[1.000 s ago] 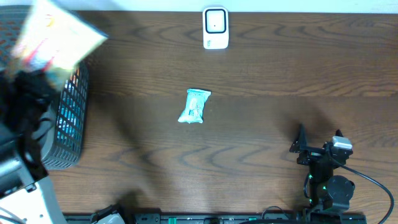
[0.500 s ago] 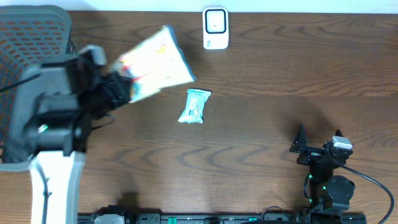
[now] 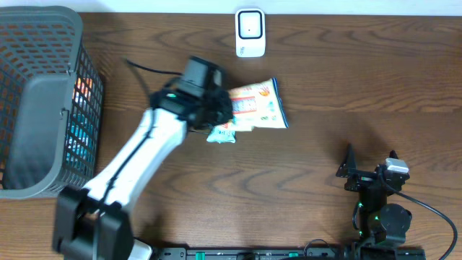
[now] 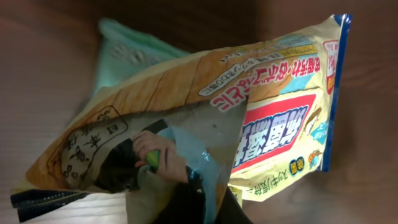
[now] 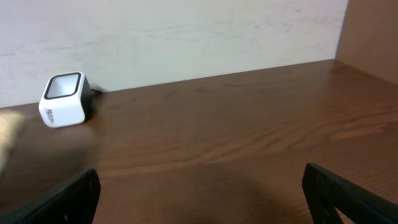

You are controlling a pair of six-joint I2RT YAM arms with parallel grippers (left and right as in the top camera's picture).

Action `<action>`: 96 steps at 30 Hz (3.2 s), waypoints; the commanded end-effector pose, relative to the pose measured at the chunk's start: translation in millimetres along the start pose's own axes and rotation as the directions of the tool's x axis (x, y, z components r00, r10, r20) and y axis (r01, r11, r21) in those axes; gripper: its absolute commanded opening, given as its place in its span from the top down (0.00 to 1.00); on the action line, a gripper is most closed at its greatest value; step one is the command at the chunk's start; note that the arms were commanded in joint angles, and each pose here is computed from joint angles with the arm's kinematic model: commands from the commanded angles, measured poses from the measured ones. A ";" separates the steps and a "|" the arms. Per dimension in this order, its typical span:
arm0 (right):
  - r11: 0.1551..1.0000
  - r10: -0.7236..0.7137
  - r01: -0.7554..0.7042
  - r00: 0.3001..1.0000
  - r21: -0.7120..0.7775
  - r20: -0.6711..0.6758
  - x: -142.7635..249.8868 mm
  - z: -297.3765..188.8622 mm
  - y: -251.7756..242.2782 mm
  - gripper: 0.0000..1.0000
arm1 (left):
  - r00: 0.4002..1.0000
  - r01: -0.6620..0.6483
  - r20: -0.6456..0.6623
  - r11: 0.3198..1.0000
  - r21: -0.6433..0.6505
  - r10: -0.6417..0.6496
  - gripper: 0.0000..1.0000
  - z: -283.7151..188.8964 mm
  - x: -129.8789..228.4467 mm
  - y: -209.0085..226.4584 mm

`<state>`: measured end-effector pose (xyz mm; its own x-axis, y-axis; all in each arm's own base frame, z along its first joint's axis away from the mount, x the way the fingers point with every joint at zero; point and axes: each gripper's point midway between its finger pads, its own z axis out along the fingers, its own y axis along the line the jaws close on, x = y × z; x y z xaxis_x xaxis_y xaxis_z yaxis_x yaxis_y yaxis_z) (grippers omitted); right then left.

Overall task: Scan the item barcode
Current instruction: 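Carry the yellow snack bag to the table beside the wipes pack, then reach into the basket and grasp the teal Listerine bottle with left gripper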

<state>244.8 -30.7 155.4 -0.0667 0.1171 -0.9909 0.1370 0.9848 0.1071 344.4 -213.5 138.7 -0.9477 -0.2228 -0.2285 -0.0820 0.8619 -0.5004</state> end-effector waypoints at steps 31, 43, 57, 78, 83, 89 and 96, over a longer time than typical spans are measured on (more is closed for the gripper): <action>1.000 -0.012 0.013 1.000 0.009 -0.001 0.6 -0.1 -2.4 0.01 | 0.995 -0.045 0.086 0.992 -0.121 0.056 0.34 38.4 34.1 -46.4; 1.000 -0.012 0.013 1.000 0.009 -0.001 0.7 -0.1 -2.3 0.01 | 0.720 -0.096 0.668 0.980 -0.177 0.191 0.02 -211.2 -85.4 -0.7; 1.000 -0.012 0.013 1.000 0.009 -0.001 0.7 -0.1 -2.3 0.01 | 0.462 0.510 0.862 0.732 -0.451 0.210 0.02 -406.7 -90.3 236.2; 1.000 -0.012 0.013 1.000 0.009 -0.001 0.7 -0.1 -2.3 0.01 | 0.938 0.157 0.345 0.861 -0.484 0.023 0.02 -225.2 -85.7 330.6; 1.000 -0.012 0.013 1.000 0.009 -0.001 0.7 -0.1 -2.3 0.01 | 0.966 0.163 0.256 0.865 -0.475 -0.041 0.02 -200.0 -73.7 346.0; 1.000 -0.012 0.013 1.000 0.009 -0.001 0.7 -0.1 -2.3 0.01 | 0.979 0.161 0.188 0.871 -0.464 -0.081 0.02 -178.5 -66.5 358.4; 1.000 -0.012 0.013 1.000 0.009 -0.001 0.7 -0.1 -2.3 0.01 | 0.982 0.187 0.067 0.848 -0.496 -0.178 0.02 -149.3 -44.6 384.8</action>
<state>244.8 -30.7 155.4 -0.0667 0.1171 -0.9909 0.1366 0.9848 0.1072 310.1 197.0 99.2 -0.8802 -0.4030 -0.2508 -0.4036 0.9135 -0.0514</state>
